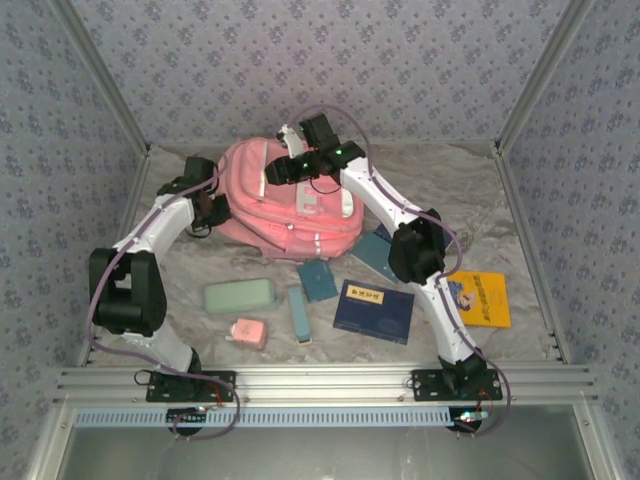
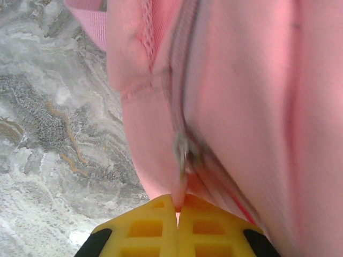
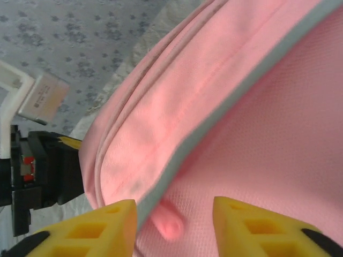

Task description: Pack the student bag

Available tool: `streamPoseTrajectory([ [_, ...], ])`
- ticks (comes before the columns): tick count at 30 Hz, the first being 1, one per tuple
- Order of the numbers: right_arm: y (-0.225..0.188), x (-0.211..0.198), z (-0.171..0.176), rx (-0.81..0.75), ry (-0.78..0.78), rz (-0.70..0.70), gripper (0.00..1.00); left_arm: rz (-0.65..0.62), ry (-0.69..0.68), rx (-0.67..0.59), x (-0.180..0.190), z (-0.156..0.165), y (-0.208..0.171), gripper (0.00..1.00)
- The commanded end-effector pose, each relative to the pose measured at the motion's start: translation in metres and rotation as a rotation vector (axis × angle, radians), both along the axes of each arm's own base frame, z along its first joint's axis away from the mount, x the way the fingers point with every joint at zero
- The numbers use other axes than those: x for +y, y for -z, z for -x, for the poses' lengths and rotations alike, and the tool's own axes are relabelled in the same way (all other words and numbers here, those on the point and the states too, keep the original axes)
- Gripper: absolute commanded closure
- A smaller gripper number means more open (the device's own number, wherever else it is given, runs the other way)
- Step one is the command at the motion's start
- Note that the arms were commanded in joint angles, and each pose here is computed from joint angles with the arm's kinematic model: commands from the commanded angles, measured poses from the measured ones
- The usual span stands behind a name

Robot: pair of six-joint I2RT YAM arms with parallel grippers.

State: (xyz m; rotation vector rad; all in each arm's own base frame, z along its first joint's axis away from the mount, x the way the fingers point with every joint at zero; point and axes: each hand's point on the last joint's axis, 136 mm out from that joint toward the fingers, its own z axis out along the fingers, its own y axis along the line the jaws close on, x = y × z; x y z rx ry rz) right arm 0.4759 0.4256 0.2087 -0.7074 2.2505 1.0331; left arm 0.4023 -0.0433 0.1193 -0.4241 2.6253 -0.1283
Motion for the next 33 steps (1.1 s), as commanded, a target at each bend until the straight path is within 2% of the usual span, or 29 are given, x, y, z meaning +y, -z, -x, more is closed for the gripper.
streamPoseTrajectory([
  [1, -0.048, -0.028, -0.007, -0.116, 0.154, 0.081, 0.48, 0.12, -0.017, -0.086, -0.012, -0.002, -0.019, 1.0],
  [5, -0.054, -0.052, -0.006, -0.112, 0.331, 0.14, 0.49, 0.218, 0.014, -0.084, -0.03, 0.006, -0.021, 1.0],
  [8, -0.045, -0.063, 0.011, -0.065, 0.38, 0.16, 0.53, 0.253, 0.038, -0.088, -0.039, 0.009, -0.027, 1.0],
  [14, -0.01, -0.083, 0.051, 0.036, 0.412, 0.147, 0.59, 0.266, 0.061, -0.097, -0.043, 0.015, -0.037, 1.0],
  [19, 0.028, -0.078, 0.089, 0.171, 0.371, 0.079, 0.6, 0.312, 0.087, -0.077, -0.054, 0.02, -0.037, 1.0],
  [23, 0.07, -0.084, 0.109, 0.2, 0.384, 0.202, 0.54, 0.255, 0.063, -0.064, -0.044, 0.028, -0.032, 1.0],
  [28, 0.107, -0.089, 0.115, 0.238, 0.394, 0.274, 0.57, 0.23, -0.034, -0.065, -0.019, 0.028, -0.029, 1.0],
  [33, 0.135, -0.119, 0.085, 0.188, 0.449, 0.43, 0.61, 0.219, -0.074, -0.055, -0.007, 0.021, -0.028, 1.0],
])
